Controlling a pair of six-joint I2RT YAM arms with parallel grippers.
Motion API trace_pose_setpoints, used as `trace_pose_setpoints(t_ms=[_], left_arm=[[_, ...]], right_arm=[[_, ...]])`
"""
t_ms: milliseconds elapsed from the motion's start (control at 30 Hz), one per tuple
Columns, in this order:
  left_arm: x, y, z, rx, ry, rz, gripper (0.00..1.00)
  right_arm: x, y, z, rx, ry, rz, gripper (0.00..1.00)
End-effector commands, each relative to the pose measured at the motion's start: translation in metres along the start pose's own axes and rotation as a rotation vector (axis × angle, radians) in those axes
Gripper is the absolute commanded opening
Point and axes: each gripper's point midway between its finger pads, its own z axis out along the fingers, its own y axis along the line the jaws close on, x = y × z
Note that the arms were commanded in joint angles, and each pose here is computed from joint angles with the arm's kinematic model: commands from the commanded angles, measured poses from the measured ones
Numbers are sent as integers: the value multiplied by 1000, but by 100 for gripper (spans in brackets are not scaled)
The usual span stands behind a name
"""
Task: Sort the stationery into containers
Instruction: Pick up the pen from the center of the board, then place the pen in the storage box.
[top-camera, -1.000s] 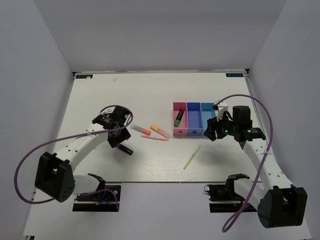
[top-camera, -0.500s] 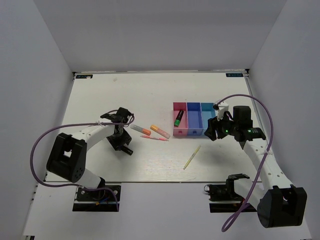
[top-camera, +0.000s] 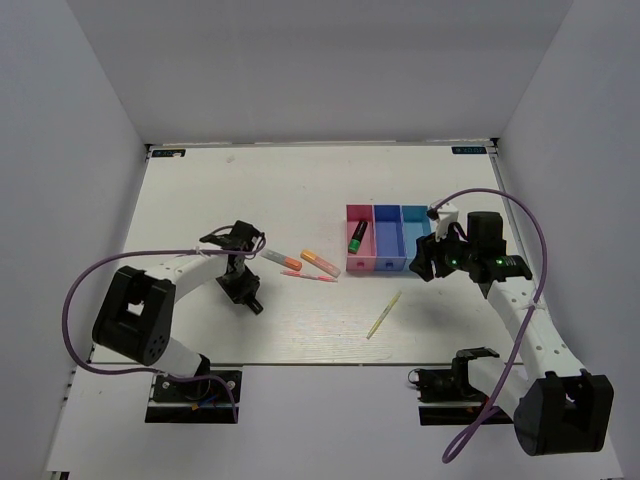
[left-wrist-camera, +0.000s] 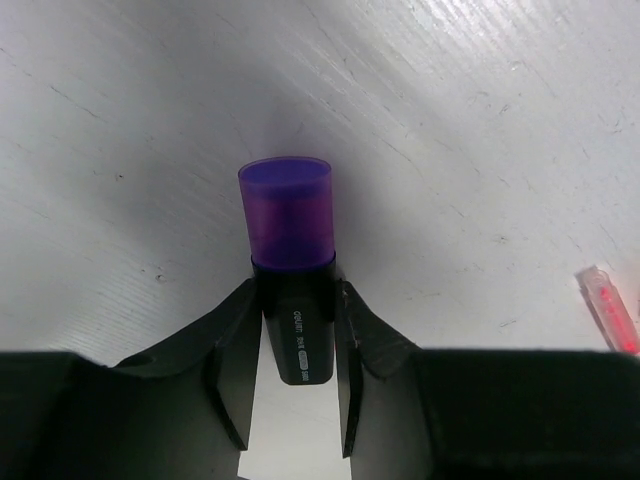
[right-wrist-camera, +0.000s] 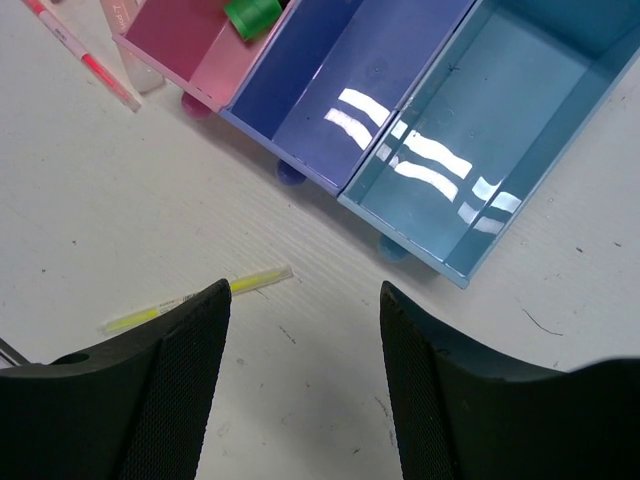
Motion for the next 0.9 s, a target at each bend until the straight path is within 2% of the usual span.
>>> trace_pose_setpoints(t_ms=[0,100,167,200,233,267,300,333,367,400,433,500,533,600,633,700,733,800,867], left_arm=[[9,12,23,-25,8,-28,13],[11,7,18,8,7,3,0],[-6,-14,-5,82,-64,67,0],[0,-29,-16,119,-80,137,0],[-14,-52,-44,174,-134,184,0],[-10,-65,-57,210,-148,259,0],[-4,-72,-67,221,-147,332,0],[-5,-110,-100,339,-158,371,0],[-3,-124,-105,370,-157,423,0],[2,-139,-115,416,-166,485,0],[11,-174,-136,522,-131,543,0],[22,-197,-150,579,-131,623,0],[21,-229,-160,632,-131,634,0],[25,-249,-167,655,-139,660,0],[28,-279,-174,704,-134,674,0],[28,-302,-192,755,-160,694,0],[33,-318,-178,740,-145,709,2],[34,-334,-174,742,-156,720,5],[33,-343,-165,736,-162,725,9]], right_arm=[[-9,0,-2,-3,-30,-2,64],[-10,0,-3,-5,-35,3,66],[-9,1,-3,-13,-32,1,80],[-9,1,-3,-15,-34,0,84],[-9,3,-3,-24,-33,-7,84],[-9,3,-3,-23,-32,-8,76],[-9,3,-3,-26,-31,-10,61],[-9,3,-2,-26,-29,-12,40],[-8,1,-2,-18,-28,-10,0],[-7,-3,-2,5,-22,-11,0],[-7,-4,-1,10,-21,-11,0],[-6,-7,-2,27,-18,-3,2],[-7,-9,-1,31,-18,-1,7],[-7,-9,-2,33,-20,0,14],[-6,-9,-1,32,-20,0,14],[-7,-10,-2,35,-20,5,15],[-7,-10,-2,37,-20,6,18],[-7,-10,-3,38,-20,5,22],[-7,-11,-3,40,-22,9,33]])
